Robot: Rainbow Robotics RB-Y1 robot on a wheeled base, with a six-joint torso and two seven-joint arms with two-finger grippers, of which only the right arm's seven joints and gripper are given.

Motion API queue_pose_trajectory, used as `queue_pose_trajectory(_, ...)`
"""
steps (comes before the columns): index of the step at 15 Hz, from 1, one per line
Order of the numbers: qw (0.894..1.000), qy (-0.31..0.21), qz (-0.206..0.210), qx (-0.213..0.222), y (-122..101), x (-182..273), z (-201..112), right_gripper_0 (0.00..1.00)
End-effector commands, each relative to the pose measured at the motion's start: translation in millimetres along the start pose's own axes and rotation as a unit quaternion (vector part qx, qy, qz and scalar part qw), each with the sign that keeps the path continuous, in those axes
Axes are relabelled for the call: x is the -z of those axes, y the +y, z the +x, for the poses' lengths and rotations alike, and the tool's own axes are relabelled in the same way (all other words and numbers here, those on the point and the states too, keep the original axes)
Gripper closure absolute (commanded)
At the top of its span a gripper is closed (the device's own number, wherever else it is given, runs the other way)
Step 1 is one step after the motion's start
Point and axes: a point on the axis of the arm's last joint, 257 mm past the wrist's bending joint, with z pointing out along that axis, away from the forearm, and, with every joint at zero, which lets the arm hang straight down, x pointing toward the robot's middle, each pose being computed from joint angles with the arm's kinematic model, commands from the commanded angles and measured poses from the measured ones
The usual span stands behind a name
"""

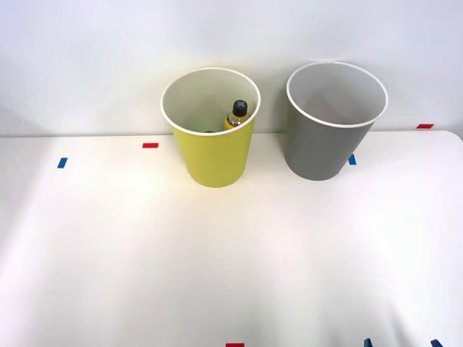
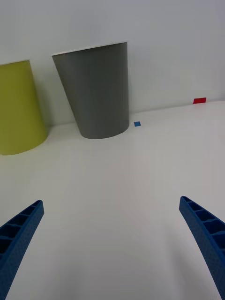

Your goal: Put cans in the gray bin, plastic bottles in the light green bin

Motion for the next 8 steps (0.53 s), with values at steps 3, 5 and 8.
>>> queue_pose_trajectory(3,1.000,0.000,0.000,0.000,0.0,0.0,0.1,0.00)
queue_pose_trajectory(5,1.000,0.000,0.000,0.000,0.0,0.0,0.1,0.00)
queue_pose_trajectory(8,1.000,0.000,0.000,0.000,0.0,0.0,0.1,0.00)
